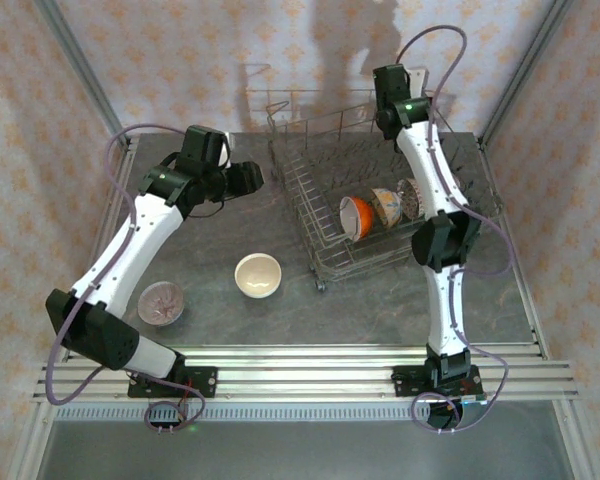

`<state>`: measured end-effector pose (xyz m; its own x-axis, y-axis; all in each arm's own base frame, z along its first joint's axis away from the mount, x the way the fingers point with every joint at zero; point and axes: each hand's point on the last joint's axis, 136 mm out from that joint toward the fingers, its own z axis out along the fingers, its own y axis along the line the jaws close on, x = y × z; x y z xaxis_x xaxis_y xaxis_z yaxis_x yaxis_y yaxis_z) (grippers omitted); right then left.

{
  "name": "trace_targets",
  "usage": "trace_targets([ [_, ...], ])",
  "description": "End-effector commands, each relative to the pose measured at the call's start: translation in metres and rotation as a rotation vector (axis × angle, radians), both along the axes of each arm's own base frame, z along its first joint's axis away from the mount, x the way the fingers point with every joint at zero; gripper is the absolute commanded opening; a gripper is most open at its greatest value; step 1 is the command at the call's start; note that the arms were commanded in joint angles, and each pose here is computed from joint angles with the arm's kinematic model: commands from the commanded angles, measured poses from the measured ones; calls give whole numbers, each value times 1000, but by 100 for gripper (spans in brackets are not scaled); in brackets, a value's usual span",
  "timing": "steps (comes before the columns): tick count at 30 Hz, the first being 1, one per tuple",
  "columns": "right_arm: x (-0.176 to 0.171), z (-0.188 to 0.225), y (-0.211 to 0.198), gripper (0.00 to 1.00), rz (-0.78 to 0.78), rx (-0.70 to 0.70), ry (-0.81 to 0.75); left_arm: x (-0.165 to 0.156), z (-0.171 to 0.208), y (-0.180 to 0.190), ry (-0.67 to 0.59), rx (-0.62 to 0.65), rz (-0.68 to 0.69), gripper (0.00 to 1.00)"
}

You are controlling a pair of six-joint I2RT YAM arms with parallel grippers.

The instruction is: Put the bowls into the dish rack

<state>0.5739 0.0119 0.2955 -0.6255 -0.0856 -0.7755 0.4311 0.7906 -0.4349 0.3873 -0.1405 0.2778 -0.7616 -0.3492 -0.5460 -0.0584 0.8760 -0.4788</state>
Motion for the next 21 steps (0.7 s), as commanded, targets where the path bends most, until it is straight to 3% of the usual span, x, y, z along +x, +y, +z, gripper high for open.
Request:
trace_targets([
  [1, 10, 21, -23, 0, -77, -89, -72, 22, 1, 7, -36, -38, 36, 56],
  [15, 33, -22, -82, 0, -169, -171, -12, 52, -36, 22, 74, 1, 71, 56],
  [21, 46, -36, -80, 0, -138, -160, -14, 57, -44, 21, 95, -5, 78, 56],
])
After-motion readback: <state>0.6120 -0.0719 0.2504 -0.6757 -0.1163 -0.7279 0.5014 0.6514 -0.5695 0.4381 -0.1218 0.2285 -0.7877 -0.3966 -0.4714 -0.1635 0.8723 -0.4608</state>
